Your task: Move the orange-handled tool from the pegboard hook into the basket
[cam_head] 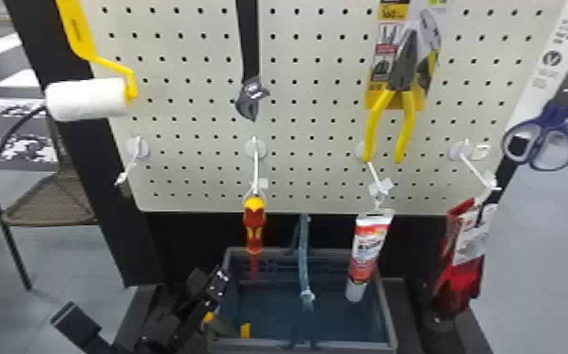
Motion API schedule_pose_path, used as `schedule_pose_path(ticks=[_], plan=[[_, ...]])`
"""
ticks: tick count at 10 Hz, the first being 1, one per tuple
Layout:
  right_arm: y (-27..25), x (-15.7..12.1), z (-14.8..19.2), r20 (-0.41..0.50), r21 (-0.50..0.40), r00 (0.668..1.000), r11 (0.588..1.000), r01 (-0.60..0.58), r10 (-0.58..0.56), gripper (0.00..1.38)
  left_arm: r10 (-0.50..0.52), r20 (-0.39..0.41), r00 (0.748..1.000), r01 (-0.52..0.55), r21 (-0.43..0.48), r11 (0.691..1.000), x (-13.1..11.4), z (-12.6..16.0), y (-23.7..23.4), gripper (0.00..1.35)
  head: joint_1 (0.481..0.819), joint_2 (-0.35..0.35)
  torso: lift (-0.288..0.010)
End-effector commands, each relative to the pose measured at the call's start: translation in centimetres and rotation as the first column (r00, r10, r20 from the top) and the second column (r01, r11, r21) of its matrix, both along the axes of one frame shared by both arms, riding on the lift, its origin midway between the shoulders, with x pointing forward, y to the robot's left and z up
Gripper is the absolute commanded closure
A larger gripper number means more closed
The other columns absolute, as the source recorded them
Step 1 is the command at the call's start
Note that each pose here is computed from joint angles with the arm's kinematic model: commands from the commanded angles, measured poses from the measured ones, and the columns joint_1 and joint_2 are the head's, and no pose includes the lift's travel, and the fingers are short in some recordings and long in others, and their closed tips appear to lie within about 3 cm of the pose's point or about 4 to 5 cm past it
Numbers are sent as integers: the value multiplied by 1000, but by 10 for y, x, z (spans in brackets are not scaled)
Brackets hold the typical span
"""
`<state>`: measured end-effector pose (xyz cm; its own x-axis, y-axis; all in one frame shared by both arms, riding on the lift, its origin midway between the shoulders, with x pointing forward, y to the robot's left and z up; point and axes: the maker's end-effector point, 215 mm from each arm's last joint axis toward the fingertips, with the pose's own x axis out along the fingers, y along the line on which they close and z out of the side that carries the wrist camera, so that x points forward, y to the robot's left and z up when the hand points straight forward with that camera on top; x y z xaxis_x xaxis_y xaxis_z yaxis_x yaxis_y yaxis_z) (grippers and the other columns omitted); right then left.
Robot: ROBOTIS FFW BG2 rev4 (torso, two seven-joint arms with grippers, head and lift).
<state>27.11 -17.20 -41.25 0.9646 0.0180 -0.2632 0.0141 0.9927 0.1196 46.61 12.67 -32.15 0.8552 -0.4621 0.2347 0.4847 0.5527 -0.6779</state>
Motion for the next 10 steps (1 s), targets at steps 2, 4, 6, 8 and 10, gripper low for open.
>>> schedule_pose_path(ticks=[2,4,6,8,10], plan=[[0,-1,-1,-3,0,1000,1000,0,0,496,1,-1,1000,-1,1,1000,-1,-1,0,374,549,0,-100],[0,-1,-1,-3,0,1000,1000,0,0,496,0,0,1000,0,1,1000,0,0,1,374,549,0,-100],[0,-1,-1,-3,0,1000,1000,0,0,496,-1,-1,1000,1,1,1000,-1,0,1,375,549,0,-100],[0,-1,-2,-5,0,1000,1000,0,0,496,1,0,1000,-1,1,1000,0,0,2,375,549,0,-100],[0,-1,-1,-3,0,1000,1000,0,0,496,2,-2,1000,-2,2,1000,-1,-1,2,375,549,0,-100]])
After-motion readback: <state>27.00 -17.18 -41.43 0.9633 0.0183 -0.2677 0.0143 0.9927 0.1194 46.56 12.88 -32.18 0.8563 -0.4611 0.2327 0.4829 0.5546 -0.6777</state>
